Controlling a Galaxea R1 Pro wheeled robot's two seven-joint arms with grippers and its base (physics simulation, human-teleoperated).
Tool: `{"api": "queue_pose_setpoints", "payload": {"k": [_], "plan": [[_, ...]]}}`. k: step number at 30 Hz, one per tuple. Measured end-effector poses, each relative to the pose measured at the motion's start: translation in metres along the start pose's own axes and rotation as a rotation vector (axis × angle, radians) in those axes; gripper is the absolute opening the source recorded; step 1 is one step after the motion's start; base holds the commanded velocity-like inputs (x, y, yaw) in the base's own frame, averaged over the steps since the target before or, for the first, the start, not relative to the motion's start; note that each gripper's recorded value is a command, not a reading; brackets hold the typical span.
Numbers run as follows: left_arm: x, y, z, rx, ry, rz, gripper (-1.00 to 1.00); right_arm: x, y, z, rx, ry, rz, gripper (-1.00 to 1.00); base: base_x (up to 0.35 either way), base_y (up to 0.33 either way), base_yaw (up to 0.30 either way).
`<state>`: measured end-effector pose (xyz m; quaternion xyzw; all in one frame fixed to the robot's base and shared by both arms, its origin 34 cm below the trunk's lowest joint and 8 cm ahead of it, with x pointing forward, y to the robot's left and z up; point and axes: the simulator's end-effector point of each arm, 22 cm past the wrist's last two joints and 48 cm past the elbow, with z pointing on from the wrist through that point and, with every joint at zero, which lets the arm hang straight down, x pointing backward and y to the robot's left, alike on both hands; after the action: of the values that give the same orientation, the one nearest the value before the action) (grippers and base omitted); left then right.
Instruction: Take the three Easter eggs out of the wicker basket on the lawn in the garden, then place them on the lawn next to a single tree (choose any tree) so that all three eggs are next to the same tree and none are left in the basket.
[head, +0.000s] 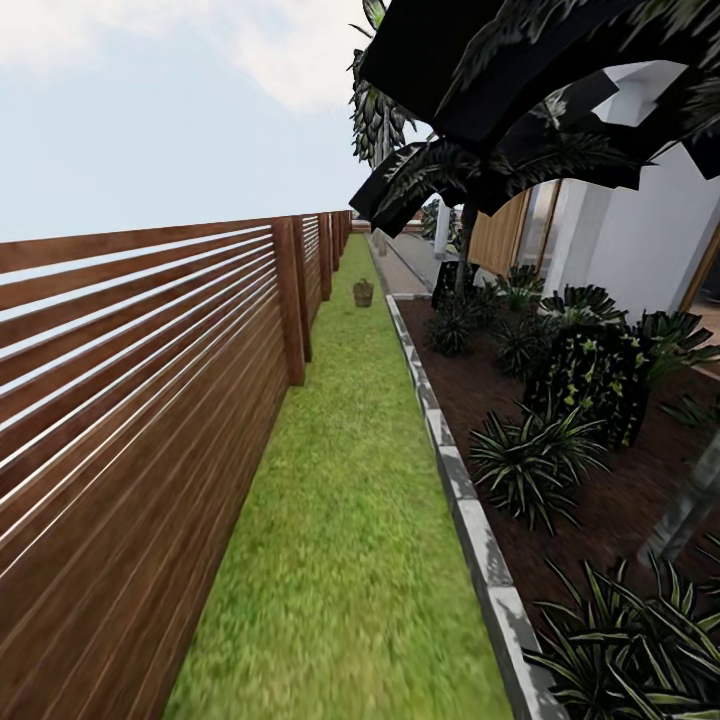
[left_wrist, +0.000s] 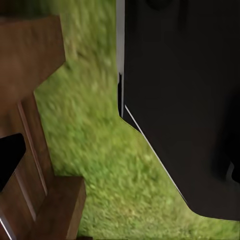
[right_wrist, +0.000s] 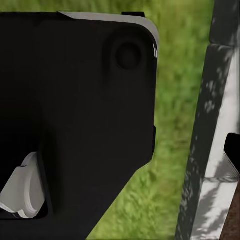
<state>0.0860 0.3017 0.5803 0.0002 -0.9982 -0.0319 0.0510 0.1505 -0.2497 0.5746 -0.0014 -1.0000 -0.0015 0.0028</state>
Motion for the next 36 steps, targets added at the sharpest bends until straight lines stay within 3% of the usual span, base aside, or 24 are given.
{"api": "queue_pose_setpoints", "payload": {"k": [36], "plan": [[0.0, -0.0001, 0.0, 0.0, 0.0, 0.0, 1.0, 0.0, 0.0, 0.0, 0.0, 0.0, 0.0, 1.0, 0.323, 0.0, 0.0]]}}
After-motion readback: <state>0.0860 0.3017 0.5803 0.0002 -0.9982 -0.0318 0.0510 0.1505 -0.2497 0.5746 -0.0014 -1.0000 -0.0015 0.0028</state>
